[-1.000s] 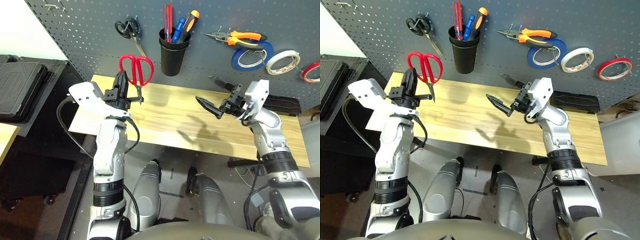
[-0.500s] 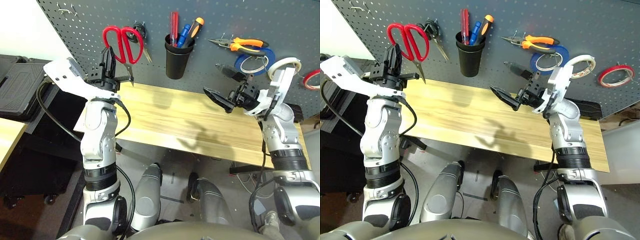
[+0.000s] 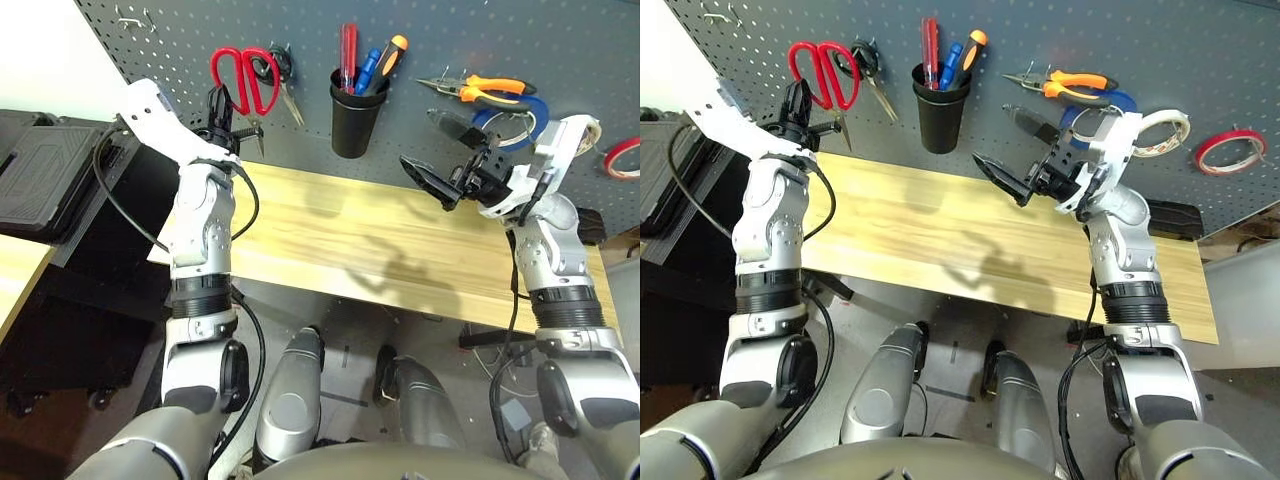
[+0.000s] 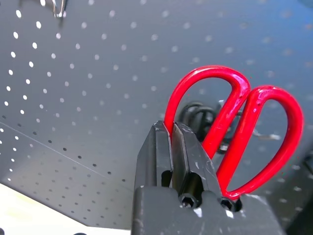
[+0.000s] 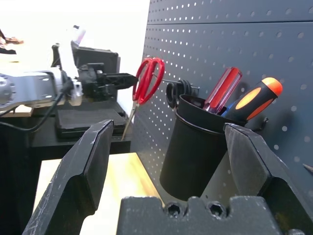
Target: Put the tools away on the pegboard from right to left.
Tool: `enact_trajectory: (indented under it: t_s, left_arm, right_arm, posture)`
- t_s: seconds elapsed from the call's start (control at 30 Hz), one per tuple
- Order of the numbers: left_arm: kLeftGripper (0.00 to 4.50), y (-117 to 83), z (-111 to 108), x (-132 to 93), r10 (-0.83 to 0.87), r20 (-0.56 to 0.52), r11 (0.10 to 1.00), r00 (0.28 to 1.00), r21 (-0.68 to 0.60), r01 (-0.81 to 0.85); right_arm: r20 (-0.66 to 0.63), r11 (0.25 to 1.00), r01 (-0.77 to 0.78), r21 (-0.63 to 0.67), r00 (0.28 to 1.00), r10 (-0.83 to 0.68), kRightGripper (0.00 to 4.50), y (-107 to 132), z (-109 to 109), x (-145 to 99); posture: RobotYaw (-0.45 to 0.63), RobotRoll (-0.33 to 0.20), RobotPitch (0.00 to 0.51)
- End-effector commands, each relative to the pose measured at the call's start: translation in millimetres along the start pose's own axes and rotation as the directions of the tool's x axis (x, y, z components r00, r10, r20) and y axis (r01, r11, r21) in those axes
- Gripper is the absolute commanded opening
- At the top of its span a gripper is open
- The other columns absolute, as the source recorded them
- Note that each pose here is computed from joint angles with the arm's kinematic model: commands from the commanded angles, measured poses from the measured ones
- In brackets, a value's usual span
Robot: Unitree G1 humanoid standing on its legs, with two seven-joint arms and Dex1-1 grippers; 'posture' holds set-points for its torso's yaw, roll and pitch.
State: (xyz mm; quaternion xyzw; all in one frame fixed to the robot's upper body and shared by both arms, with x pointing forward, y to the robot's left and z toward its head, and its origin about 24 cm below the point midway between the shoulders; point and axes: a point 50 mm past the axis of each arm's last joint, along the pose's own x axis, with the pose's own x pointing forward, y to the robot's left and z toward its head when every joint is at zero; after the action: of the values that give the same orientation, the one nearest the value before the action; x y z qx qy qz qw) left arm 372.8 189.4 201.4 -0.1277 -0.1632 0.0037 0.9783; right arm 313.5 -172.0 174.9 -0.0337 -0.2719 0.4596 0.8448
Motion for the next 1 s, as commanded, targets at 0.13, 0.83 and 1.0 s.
enact_trajectory:
  t_s: [0.13,0.83,1.0]
  left_arm:
    - [0.03,-4.1,-14.1,23.3,-0.041,-0.078,0.999,0.996,0.013,0.042]
    - [4.43,9.9,-104.9,-75.4,-0.305,-0.416,0.899,0.857,0.170,0.403]
    - [4.43,34.5,-99.7,-92.4,-0.194,-0.372,0.932,0.907,0.218,0.289]
  right_arm:
    - [-0.028,0.999,0.033,-0.039,0.999,-0.034,4.50,-1.1,-2.4,-3.9]
    - [-0.202,0.679,0.688,-0.255,0.649,-0.733,4.50,-7.2,-64.6,-54.2]
    - [-0.211,0.470,0.809,-0.353,0.420,-0.883,4.50,-7.3,-77.2,-82.4]
  posture:
    - [0.31,0.000,0.152]
    - [0.29,0.000,0.228]
    - [0.28,0.000,0.249]
